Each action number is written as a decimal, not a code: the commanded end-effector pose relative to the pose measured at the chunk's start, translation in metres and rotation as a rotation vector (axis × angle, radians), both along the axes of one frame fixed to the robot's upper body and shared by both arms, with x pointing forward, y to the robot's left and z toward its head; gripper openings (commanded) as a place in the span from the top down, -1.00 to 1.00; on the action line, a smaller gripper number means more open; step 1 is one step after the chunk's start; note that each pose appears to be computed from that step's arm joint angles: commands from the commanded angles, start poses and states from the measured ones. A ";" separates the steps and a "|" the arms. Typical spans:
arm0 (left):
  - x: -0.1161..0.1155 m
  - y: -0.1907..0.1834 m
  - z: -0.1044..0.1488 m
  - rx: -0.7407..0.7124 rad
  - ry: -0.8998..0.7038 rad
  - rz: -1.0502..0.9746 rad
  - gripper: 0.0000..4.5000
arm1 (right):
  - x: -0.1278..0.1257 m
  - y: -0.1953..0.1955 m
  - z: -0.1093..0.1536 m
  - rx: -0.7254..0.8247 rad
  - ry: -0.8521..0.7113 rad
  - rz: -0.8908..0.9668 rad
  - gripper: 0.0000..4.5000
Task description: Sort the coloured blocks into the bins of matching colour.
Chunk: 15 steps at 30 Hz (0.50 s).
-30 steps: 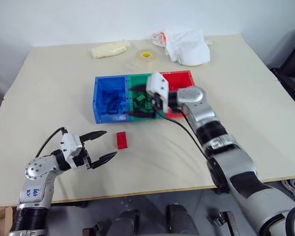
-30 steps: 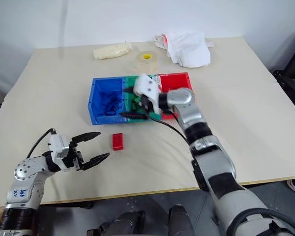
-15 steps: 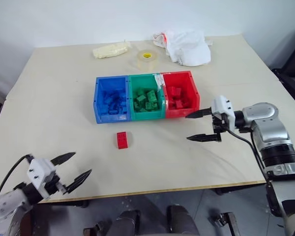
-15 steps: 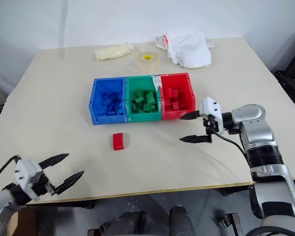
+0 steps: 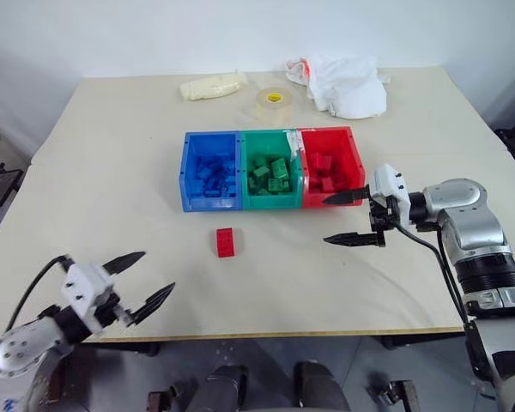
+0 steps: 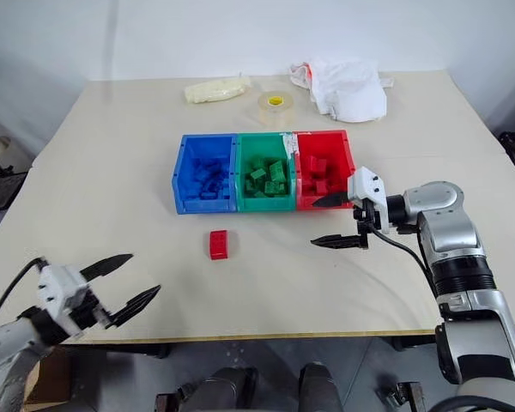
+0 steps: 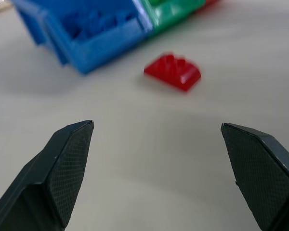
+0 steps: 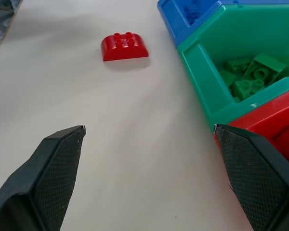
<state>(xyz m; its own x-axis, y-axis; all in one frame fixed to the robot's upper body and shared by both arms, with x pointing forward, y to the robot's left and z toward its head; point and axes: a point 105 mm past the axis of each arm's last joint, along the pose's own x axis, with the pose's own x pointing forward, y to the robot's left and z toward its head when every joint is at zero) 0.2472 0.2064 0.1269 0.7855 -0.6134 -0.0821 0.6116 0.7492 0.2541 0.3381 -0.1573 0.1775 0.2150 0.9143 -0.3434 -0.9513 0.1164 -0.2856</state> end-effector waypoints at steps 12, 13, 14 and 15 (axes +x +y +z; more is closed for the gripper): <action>0.047 -0.064 -0.002 -0.026 0.127 0.077 -1.00 | -0.018 -0.004 0.011 0.061 -0.054 -0.068 -0.98; 0.049 -0.070 -0.002 -0.028 0.144 0.074 -1.00 | -0.018 -0.004 0.011 0.063 -0.054 -0.072 -0.98; 0.050 -0.074 -0.002 -0.026 0.163 0.075 -1.00 | -0.018 -0.004 0.011 0.064 -0.055 -0.076 -0.98; 0.051 -0.078 -0.003 -0.023 0.185 0.080 -1.00 | -0.018 -0.004 0.011 0.065 -0.055 -0.080 -0.98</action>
